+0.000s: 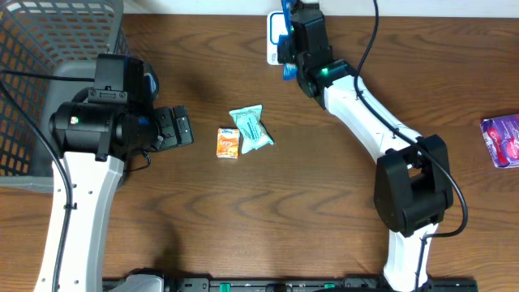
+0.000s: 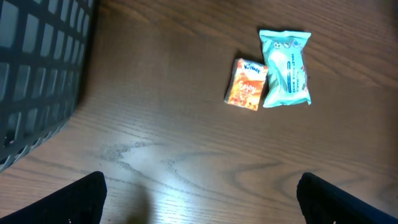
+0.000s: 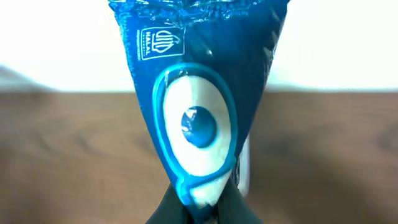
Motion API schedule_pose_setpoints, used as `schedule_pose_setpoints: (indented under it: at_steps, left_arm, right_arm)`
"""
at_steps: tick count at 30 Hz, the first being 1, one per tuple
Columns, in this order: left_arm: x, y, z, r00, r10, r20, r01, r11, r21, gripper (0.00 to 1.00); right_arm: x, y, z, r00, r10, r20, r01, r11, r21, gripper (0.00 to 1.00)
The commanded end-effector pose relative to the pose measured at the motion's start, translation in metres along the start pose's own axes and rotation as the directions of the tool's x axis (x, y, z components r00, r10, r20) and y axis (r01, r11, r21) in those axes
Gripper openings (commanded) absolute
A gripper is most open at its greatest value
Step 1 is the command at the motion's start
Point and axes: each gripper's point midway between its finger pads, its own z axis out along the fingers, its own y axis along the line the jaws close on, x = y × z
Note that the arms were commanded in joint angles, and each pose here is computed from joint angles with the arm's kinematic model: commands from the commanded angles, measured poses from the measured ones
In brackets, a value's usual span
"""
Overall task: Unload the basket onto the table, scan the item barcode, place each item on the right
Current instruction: 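Lift the Oreo packet and hold it in front of the scanner, then carry the Oreo packet to the table's right edge and drop it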
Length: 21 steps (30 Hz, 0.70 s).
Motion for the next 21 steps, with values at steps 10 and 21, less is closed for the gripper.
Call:
schedule_pose_setpoints:
  at_steps: [10, 21]
  left_arm:
    - [-0.004, 0.0, -0.006, 1.0, 0.012, 0.02, -0.012, 1.0, 0.0, 0.98]
    - [-0.004, 0.0, -0.006, 1.0, 0.012, 0.02, -0.012, 1.0, 0.0, 0.98]
  right_arm:
    - [-0.031, 0.008, 0.029, 0.971, 0.081, 0.224, -0.069, 0.996, -0.058, 0.01]
    - [-0.034, -0.002, 0.033, 0.962, 0.081, 0.259, -0.079, 0.997, -0.017, 0.01]
